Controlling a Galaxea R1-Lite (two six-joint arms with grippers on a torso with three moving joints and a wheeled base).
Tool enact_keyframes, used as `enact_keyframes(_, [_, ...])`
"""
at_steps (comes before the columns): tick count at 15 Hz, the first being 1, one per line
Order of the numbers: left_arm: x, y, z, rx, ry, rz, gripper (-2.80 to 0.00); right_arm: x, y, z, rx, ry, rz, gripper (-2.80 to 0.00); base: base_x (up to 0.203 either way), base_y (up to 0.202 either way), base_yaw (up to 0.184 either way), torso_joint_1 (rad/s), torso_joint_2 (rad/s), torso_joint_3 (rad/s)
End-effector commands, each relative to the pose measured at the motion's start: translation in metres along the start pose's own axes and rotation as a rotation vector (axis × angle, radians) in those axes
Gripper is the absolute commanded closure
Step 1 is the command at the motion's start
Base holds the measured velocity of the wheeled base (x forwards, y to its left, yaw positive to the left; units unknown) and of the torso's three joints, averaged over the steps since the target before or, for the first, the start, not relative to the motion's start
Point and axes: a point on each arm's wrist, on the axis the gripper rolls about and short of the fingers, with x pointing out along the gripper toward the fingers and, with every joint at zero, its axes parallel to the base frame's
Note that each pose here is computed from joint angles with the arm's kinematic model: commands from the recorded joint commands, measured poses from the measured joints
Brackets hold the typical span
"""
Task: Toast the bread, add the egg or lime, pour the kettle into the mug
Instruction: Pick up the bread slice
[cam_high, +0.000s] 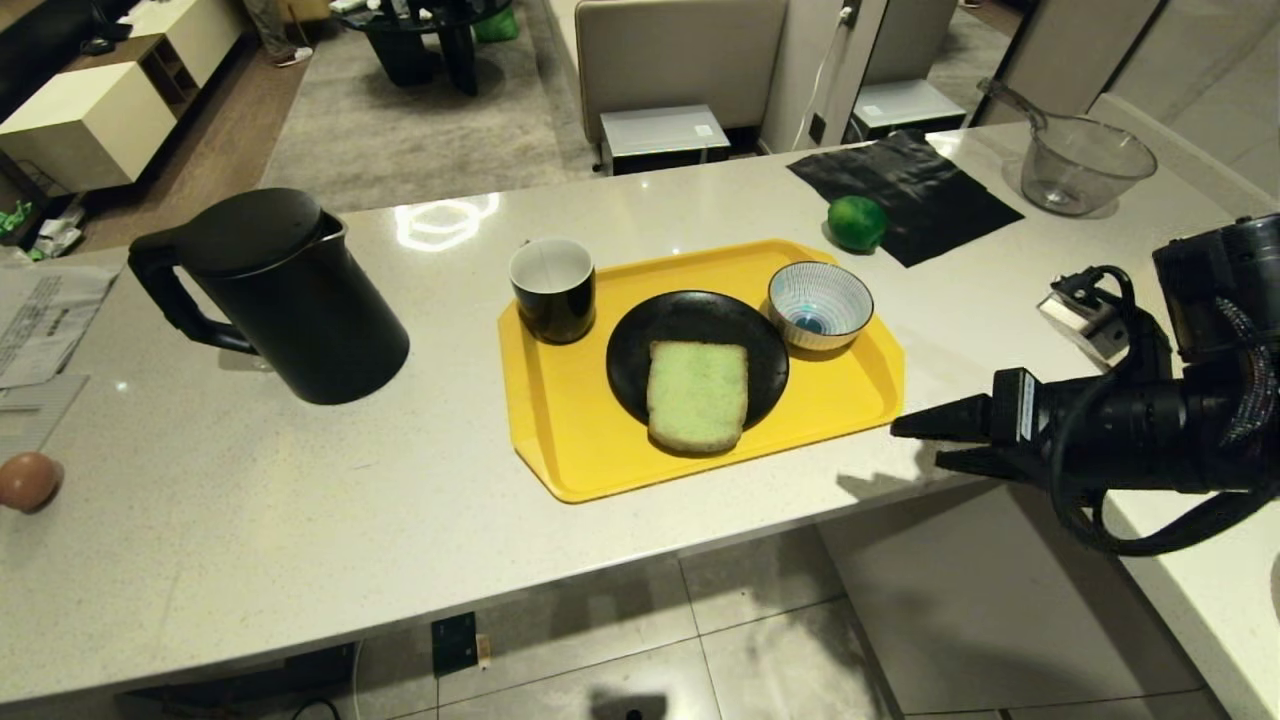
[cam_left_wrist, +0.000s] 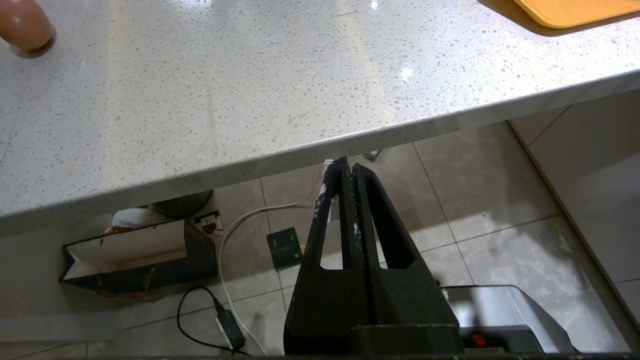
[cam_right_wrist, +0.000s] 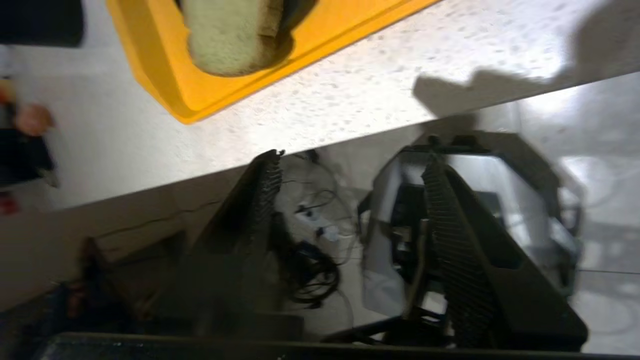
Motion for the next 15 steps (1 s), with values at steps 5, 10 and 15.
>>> enact_keyframes(5, [0.000, 0.000, 0.000, 0.000, -0.001, 0.001, 0.00, 0.013, 0.020, -0.005, 0.065, 0.145, 0.148, -2.80, 0.000, 0.000, 0.000, 0.000, 0.00, 0.000])
enact_keyframes(10, [0.000, 0.000, 0.000, 0.000, 0.000, 0.001, 0.00, 0.038, 0.037, -0.020, 0.029, 0.243, 0.171, -2.80, 0.000, 0.000, 0.000, 0.000, 0.00, 0.000])
enact_keyframes(15, [0.000, 0.000, 0.000, 0.000, -0.001, 0.001, 0.00, 0.074, 0.061, -0.029, -0.025, 0.275, 0.150, -2.80, 0.000, 0.000, 0.000, 0.000, 0.00, 0.000])
